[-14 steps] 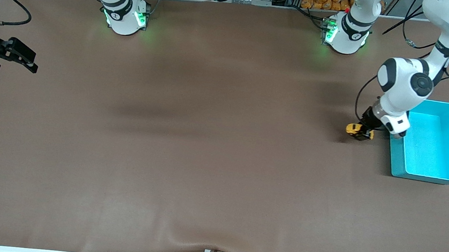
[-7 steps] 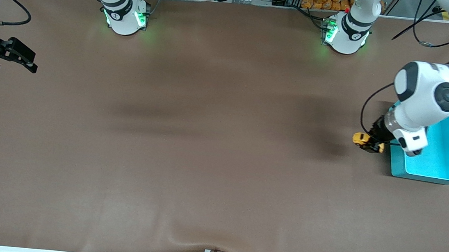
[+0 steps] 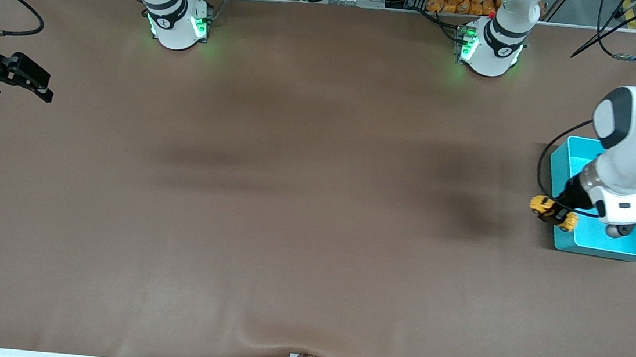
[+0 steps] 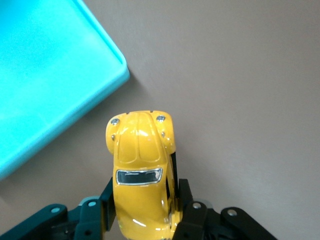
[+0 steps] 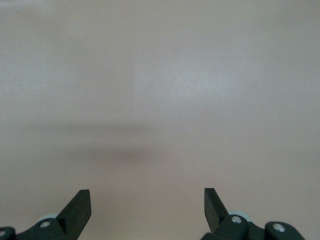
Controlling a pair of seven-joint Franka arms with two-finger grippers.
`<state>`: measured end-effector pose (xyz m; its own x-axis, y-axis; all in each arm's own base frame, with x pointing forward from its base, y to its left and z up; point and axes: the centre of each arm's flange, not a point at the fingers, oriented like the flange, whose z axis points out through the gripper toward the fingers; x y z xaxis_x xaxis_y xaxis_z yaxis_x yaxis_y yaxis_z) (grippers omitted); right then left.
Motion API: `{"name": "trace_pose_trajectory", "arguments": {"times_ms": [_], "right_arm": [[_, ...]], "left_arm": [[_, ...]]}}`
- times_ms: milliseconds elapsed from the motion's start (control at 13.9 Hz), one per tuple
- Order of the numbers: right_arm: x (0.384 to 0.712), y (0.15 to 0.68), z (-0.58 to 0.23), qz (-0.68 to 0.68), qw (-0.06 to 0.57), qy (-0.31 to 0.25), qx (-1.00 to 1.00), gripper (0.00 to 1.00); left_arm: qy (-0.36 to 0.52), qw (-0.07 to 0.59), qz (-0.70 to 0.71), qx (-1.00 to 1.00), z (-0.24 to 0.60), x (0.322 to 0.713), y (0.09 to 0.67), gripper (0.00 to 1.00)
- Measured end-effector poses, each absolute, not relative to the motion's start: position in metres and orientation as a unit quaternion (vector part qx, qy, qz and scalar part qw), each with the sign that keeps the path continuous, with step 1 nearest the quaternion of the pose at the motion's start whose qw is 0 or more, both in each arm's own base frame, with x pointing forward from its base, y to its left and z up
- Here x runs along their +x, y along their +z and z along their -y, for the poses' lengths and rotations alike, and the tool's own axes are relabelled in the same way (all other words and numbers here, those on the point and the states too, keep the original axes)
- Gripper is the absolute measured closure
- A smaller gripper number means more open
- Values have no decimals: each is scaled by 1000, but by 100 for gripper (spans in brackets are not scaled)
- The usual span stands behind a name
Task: Wind and store yellow beetle car
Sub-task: 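Lift the car with the left gripper and carry it over the box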
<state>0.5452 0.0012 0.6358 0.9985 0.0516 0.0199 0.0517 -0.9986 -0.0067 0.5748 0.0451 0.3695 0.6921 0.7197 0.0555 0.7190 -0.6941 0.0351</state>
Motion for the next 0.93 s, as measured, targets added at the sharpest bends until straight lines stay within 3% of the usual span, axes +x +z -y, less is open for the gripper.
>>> {"name": "trace_pose_trajectory", "arguments": {"times_ms": [503,934], "right_arm": [[545,635,0,25,3,-7,-1000,0],[547,632,1,24,2,-4,-1000,0]], "left_arm": [[35,-9,-232,972,-162,568,365,49],[10,-36,-96,995,-193,564,340,49]]}}
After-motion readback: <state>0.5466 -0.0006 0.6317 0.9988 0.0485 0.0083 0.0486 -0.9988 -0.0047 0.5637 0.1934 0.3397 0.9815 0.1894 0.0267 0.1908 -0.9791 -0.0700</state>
